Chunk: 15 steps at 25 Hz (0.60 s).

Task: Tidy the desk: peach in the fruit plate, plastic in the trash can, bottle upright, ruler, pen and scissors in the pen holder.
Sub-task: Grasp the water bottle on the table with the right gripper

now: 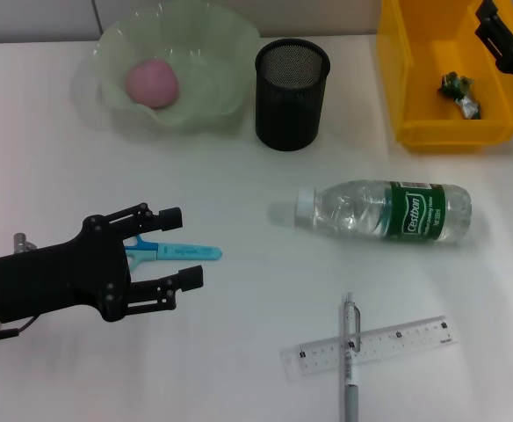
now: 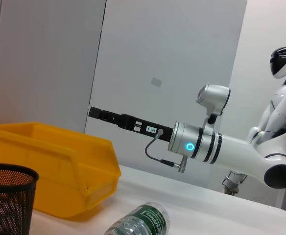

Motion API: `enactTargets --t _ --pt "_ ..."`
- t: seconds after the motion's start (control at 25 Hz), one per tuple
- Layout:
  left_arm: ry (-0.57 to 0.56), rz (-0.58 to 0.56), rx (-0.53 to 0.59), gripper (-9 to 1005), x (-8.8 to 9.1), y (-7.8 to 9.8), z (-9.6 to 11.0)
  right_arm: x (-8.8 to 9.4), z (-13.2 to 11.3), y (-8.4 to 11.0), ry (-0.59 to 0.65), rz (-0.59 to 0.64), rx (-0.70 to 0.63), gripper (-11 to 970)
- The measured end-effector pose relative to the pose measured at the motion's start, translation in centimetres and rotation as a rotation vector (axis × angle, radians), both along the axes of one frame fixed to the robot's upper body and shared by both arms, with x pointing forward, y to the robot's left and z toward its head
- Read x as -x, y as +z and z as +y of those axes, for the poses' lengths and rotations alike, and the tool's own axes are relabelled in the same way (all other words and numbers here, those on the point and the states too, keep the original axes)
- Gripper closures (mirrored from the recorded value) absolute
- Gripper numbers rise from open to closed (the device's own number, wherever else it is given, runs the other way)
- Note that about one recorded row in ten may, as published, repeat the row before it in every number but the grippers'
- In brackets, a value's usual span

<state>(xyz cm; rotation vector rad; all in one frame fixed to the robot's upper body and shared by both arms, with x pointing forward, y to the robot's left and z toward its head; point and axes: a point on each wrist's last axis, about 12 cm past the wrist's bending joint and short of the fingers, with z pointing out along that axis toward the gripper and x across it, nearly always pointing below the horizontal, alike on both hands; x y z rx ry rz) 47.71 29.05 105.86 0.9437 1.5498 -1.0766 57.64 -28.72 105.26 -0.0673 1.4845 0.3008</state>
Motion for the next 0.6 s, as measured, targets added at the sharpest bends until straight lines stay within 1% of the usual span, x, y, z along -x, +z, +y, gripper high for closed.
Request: enactTargets --t 0.6 --pt "-0.003 -0.005 0.000 172 0.02 0.03 -0.02 0.09 -0.09 -0.10 -0.003 0.006 -0.005 172"
